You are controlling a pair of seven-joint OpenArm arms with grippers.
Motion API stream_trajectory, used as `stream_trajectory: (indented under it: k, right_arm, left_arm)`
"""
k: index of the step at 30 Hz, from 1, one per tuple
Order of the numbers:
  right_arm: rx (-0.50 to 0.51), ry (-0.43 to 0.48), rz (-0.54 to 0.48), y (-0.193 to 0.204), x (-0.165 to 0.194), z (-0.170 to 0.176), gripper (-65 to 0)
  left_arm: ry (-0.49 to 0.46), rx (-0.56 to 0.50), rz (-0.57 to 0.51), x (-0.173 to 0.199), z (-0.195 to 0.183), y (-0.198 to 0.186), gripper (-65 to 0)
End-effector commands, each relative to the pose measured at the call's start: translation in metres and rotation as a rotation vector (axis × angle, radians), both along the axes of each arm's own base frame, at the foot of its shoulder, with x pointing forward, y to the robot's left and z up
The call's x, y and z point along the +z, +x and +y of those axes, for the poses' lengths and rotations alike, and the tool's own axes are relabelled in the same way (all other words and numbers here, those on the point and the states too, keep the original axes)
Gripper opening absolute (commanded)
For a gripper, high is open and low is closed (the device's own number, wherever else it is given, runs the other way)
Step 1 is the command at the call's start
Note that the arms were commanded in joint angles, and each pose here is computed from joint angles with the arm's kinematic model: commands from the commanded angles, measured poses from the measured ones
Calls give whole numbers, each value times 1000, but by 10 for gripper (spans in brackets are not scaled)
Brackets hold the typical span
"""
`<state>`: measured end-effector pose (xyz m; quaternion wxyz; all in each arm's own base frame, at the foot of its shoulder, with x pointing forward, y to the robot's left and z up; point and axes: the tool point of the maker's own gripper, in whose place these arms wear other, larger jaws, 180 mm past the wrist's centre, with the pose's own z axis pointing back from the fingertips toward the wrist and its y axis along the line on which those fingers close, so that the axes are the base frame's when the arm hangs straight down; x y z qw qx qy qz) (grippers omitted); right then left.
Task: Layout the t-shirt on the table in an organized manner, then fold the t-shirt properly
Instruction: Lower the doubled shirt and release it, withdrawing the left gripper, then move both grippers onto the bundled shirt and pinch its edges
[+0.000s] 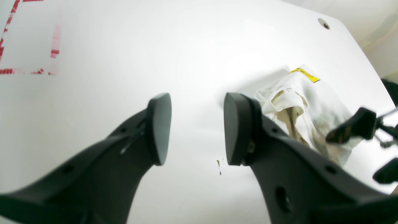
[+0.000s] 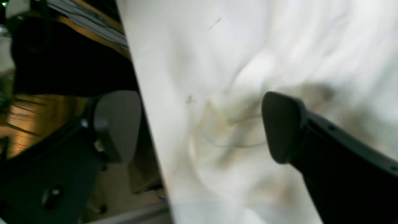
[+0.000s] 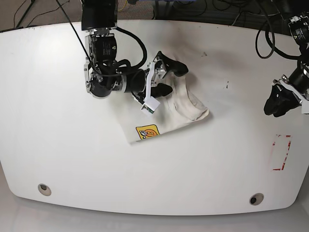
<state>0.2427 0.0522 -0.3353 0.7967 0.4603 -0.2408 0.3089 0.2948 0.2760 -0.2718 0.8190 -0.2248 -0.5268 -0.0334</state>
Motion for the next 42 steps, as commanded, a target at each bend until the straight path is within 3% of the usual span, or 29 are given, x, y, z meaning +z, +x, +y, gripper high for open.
stream_trajectory:
  k: [1,6,11,16,22,28,31,38,42]
  right_arm:
    - [12,72,-8,9,13,22,-60]
    - [54,76,29,13,7,37,-60]
    - [66,55,-58,31,26,30,-60]
    - [11,10,-147,57,41,0,-60]
    - [-111,-82,-222,97,53,-65,-60]
    - [-192,-148,-284,120,66,-110,-68]
    - [-215,-174,-307,126,71,-127,-113]
    - [-253,-177,-357,136,82,-141,-284]
    - [-292,-241,-386,145,76,-148,-380]
  left_arm:
    - [13,-8,-62,20,5,5,-390]
    - [19,-25,-58,20,-1,6,-390]
    - [82,-101,-57,25,-22,13,-390]
    - [213,-191,-28,16,-49,15,-390]
    - [373,-405,23,-13,-113,4,-390]
    - [409,-552,42,-33,-163,-10,-392]
    - [382,-574,34,-37,-185,-13,-393]
    - [336,-594,28,-44,-222,-19,-393]
    - [331,-648,19,-47,-254,-27,-393]
